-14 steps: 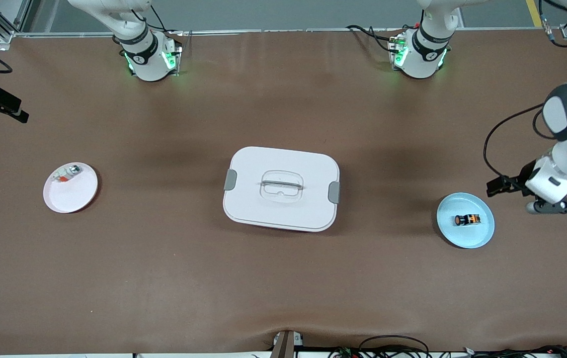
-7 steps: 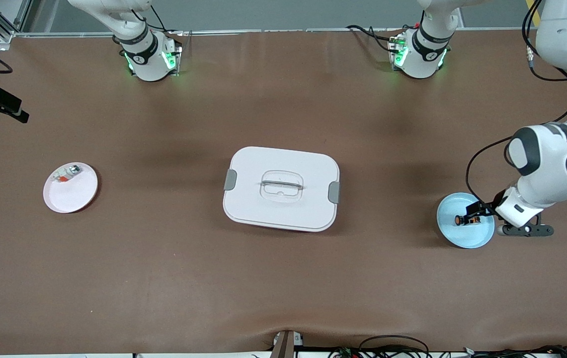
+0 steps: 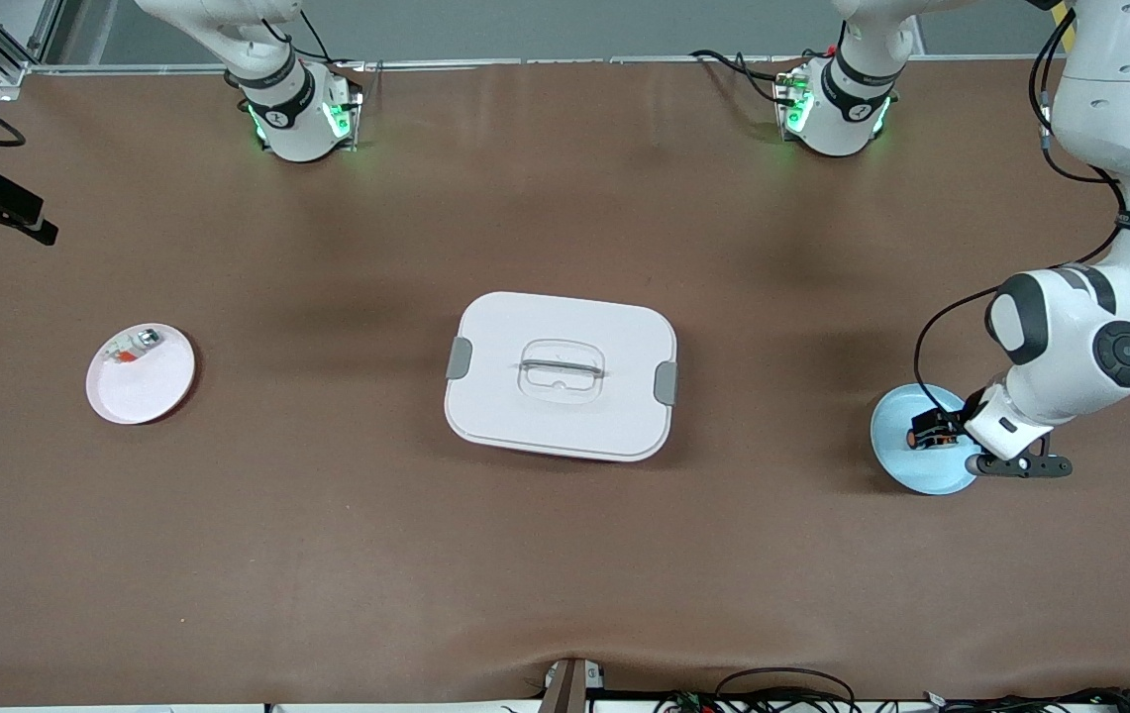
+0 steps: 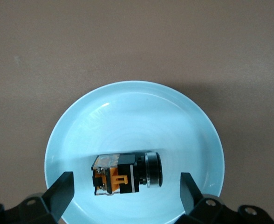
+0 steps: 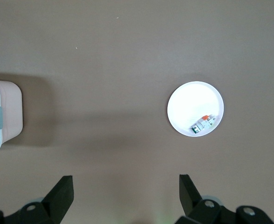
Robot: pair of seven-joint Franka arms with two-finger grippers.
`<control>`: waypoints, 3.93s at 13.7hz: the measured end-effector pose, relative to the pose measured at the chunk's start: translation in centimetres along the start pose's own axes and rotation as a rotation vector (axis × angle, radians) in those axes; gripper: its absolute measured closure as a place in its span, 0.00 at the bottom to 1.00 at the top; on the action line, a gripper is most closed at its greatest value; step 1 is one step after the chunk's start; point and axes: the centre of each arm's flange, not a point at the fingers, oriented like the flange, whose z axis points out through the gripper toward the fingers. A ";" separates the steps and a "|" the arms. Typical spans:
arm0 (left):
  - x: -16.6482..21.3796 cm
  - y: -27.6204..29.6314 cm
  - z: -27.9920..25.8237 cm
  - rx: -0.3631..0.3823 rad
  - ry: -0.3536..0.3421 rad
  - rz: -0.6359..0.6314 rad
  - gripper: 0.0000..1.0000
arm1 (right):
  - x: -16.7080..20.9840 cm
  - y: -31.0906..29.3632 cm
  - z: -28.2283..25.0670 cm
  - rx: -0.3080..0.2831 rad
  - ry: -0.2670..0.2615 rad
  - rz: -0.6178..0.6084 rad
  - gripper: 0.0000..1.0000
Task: Transfer orange switch to right arm and place
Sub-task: 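Grasp the orange switch with the left gripper and lift it, then carry the orange switch with the left gripper over the white box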
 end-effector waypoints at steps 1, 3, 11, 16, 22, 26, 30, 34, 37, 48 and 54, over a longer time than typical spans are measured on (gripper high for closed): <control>0.0 0.0 0.4 -0.001 -0.003 0.000 0.00 | 0.0 0.0 0.0 0.000 0.000 0.000 0.00; -0.1 0.0 1.1 -0.002 -0.005 -0.001 0.00 | 0.0 0.0 0.0 0.000 0.000 0.000 0.00; -0.4 -0.4 3.7 -0.005 -0.001 -0.008 0.15 | 0.0 0.0 0.0 0.000 0.000 0.000 0.00; -0.2 -0.2 3.5 -0.005 0.005 -0.004 0.28 | 0.0 0.0 0.0 0.000 0.000 0.000 0.00; 1.7 1.4 -2.8 -0.007 0.025 0.026 0.28 | 0.0 0.0 0.0 0.000 0.001 0.000 0.00; 2.8 5.1 -11.2 -0.027 -0.033 0.061 0.28 | 0.0 0.0 0.0 0.000 0.001 0.000 0.00; 4.0 10.9 -18.1 -0.056 -0.112 -0.035 0.28 | 0.0 0.0 0.0 0.000 0.001 0.000 0.00; 3.3 18.4 -22.1 -0.089 -0.179 -0.206 0.28 | 0.0 0.0 0.0 0.000 0.001 -0.001 0.00; 1.9 25.1 -24.1 -0.150 -0.229 -0.381 0.28 | 0.0 0.0 0.0 0.000 0.001 0.000 0.00; -3.7 43.4 -29.3 -0.283 -0.391 -0.896 0.28 | 0.1 0.5 -0.8 -0.001 0.025 0.009 0.00; -4.2 49.6 -29.5 -0.391 -0.470 -1.212 0.28 | 2.2 2.0 2.8 -0.001 -0.038 0.035 0.00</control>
